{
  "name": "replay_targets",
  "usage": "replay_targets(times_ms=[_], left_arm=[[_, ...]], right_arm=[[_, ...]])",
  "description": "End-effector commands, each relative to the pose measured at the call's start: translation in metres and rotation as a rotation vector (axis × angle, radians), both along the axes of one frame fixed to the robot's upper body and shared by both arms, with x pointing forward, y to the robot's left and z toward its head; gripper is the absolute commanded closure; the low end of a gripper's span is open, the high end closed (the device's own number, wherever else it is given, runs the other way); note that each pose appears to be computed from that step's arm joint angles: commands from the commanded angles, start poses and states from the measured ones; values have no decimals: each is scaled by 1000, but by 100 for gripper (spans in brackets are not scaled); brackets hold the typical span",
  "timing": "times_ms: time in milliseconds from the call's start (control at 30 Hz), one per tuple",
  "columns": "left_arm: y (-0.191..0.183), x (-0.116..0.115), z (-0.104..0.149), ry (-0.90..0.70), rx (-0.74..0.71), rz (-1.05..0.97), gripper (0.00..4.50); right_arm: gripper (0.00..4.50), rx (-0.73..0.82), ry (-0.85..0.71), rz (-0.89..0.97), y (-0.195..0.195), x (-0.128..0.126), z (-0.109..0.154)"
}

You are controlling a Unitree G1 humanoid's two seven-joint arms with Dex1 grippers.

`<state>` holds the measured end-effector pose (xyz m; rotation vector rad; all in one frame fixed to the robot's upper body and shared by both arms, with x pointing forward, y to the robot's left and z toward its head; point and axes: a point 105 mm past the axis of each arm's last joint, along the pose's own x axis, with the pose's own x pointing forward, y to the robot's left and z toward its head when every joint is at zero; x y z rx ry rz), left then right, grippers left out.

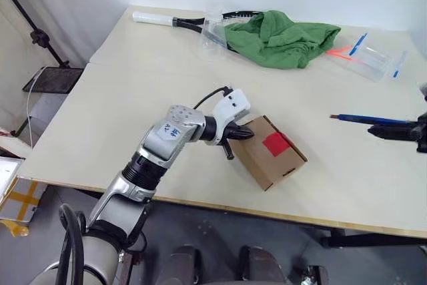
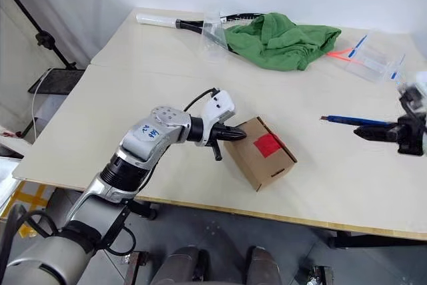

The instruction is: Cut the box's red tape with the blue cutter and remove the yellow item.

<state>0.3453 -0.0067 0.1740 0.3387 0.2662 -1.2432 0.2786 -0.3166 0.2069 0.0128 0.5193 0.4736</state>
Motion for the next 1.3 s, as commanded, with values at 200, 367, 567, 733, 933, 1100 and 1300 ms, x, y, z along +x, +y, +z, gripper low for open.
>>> replay_targets(times_ms=[200,367,567,733,933,1100,1300], left_arm=[[19,-13,61,-29,-212,-113,450],[56,-34,53,59,-148,-157,450],[71,-60,11,181,-11,-156,450],[63,-58,-9,184,-5,-88,450],[48,-27,-21,102,-56,99,450],[45,-15,-22,88,-92,170,450],[47,-10,-19,66,-106,210,450]], right_arm=[[345,198,-55,-258,-38,8,-65],[183,135,-87,-244,-43,6,-50],[9,-84,-99,-14,-6,6,-12],[9,-224,-125,89,26,32,-5],[146,-396,-88,288,87,86,-25],[310,-424,-51,400,108,94,-33],[449,-363,-15,569,140,71,-31]])
